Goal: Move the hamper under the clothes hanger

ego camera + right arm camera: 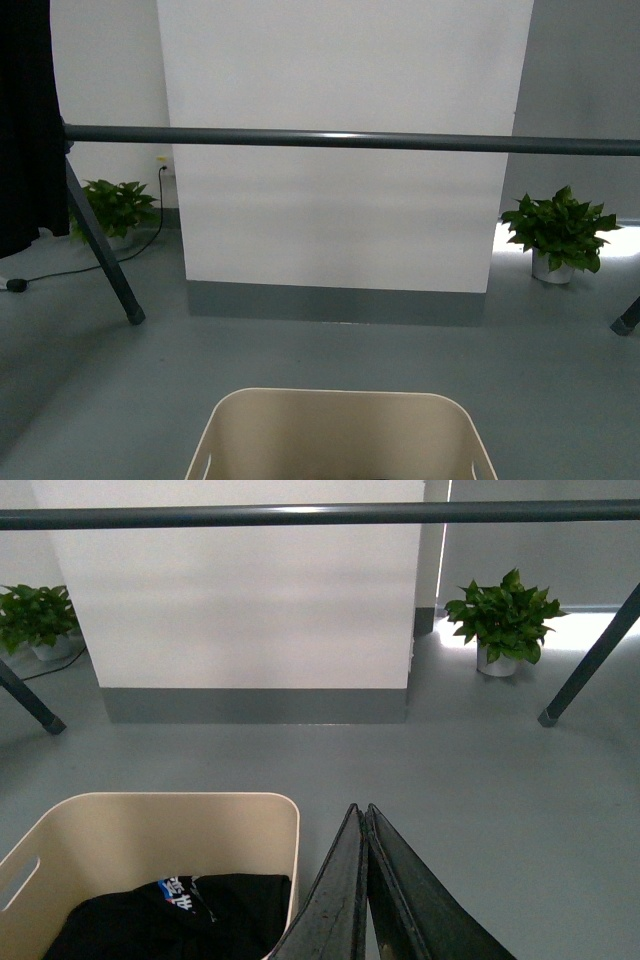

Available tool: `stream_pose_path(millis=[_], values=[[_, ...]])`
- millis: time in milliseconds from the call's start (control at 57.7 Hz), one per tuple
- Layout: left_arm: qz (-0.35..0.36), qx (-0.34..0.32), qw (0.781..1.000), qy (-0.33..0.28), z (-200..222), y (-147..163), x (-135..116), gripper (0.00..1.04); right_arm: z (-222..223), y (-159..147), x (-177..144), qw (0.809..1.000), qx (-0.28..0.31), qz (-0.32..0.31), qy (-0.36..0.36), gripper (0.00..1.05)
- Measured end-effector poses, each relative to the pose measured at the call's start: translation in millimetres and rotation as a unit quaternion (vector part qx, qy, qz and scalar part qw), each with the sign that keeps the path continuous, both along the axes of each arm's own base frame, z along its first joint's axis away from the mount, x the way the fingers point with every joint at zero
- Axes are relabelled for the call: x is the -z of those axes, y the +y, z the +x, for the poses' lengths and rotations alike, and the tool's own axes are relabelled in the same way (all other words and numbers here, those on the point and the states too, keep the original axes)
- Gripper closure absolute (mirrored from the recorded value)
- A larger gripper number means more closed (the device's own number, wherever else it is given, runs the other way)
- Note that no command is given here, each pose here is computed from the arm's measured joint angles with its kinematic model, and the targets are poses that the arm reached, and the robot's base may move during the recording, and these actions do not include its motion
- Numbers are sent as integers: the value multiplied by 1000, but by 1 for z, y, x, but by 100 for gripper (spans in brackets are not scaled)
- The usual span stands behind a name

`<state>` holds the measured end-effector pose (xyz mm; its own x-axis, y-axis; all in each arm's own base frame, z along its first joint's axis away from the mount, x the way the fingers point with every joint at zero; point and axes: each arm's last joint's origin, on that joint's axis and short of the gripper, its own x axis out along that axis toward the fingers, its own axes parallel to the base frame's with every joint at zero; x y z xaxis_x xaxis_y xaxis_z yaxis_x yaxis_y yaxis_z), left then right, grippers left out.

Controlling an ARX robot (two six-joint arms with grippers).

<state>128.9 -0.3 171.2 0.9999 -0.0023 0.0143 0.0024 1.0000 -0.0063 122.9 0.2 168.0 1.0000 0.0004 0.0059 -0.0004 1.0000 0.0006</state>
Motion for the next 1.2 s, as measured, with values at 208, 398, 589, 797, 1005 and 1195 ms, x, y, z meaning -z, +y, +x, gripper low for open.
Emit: stream_pose_path(millis=[208,398,589,797,1005,1195], values=[[0,0,1000,-2,-7,0,-1,101,-6,0,0,1000,0,0,-1,103],[0,0,1000,-3,-12,0,-2,101,-10,0,-1,1000,0,0,-2,103],[0,0,1000,-4,-16,0,-2,101,-13,0,0,1000,0,0,-1,103],[0,0,1000,-3,-20,0,-1,101,-22,0,5,1000,-1,0,17,103],[0,0,1000,9,-30,0,3,101,-25,0,3,1000,-1,0,2,103],[0,0,1000,0,-32,0,2,101,-25,0,3,1000,-1,-1,2,102]])
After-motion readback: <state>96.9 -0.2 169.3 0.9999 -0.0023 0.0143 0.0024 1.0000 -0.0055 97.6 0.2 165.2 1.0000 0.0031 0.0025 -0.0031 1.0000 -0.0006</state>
